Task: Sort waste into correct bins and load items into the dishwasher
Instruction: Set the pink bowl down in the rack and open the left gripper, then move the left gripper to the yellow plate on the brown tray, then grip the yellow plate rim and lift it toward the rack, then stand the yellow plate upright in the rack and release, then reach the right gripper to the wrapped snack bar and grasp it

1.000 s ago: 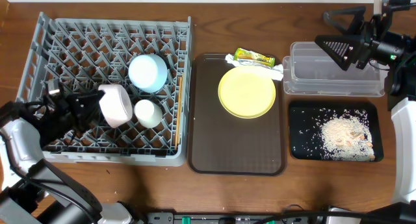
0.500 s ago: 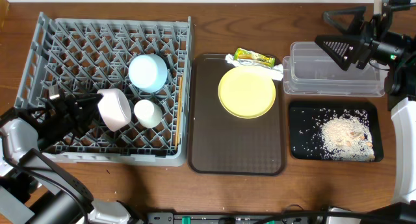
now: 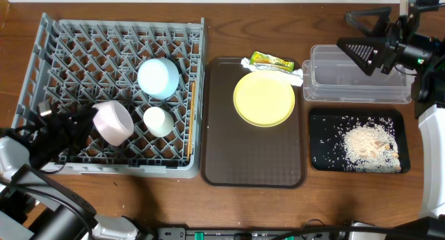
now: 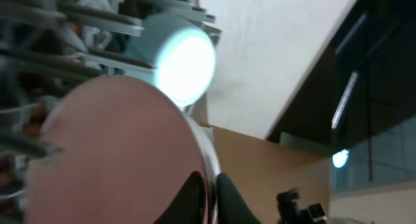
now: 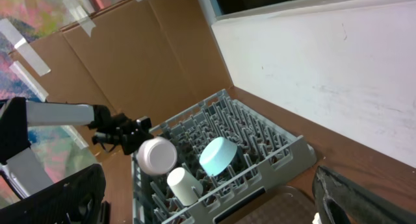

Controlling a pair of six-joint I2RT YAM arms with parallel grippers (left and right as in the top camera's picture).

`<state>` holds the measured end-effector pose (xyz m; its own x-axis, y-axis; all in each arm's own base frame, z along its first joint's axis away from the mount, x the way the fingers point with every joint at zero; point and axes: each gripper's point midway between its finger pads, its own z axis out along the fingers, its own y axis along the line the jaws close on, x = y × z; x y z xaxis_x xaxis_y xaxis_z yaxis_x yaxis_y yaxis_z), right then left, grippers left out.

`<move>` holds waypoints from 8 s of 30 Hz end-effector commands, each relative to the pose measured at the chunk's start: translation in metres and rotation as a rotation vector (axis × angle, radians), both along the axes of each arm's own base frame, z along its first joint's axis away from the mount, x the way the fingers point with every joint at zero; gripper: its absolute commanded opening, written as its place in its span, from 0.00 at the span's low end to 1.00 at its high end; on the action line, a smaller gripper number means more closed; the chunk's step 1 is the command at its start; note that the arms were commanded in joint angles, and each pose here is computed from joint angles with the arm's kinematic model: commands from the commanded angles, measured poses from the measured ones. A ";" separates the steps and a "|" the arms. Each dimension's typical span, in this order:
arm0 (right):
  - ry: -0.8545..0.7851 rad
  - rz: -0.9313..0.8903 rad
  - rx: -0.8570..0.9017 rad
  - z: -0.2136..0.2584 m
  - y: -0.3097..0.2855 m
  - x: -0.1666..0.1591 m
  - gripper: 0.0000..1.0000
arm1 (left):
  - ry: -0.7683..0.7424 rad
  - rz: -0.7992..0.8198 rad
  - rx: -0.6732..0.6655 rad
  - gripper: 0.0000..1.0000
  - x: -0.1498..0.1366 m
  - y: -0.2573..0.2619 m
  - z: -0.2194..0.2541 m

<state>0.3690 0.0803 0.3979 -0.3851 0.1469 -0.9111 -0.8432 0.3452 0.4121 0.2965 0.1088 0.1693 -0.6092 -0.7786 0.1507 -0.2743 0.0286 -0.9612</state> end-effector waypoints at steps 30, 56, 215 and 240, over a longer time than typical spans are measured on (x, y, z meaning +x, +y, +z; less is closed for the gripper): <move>0.003 -0.006 0.001 0.000 -0.003 0.001 0.99 | 0.341 0.154 0.874 0.08 -0.020 -0.003 0.046; 0.003 -0.006 0.001 0.000 -0.003 0.001 0.99 | -0.026 -0.397 1.098 0.22 0.038 -0.211 0.033; 0.032 -0.463 -0.916 -0.128 0.139 0.124 0.99 | -0.426 -0.092 0.661 0.88 0.038 -0.114 0.168; 0.404 -0.092 -1.340 -0.384 0.101 0.109 0.72 | -0.426 -0.092 0.661 0.88 0.038 -0.114 0.168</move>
<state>0.4814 0.1912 0.0144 -0.6807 -0.6949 -0.2319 -0.6999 0.7104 -0.0742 0.3339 -0.0073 0.3332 -0.5891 -0.5712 -0.5716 0.1405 0.6241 -0.7686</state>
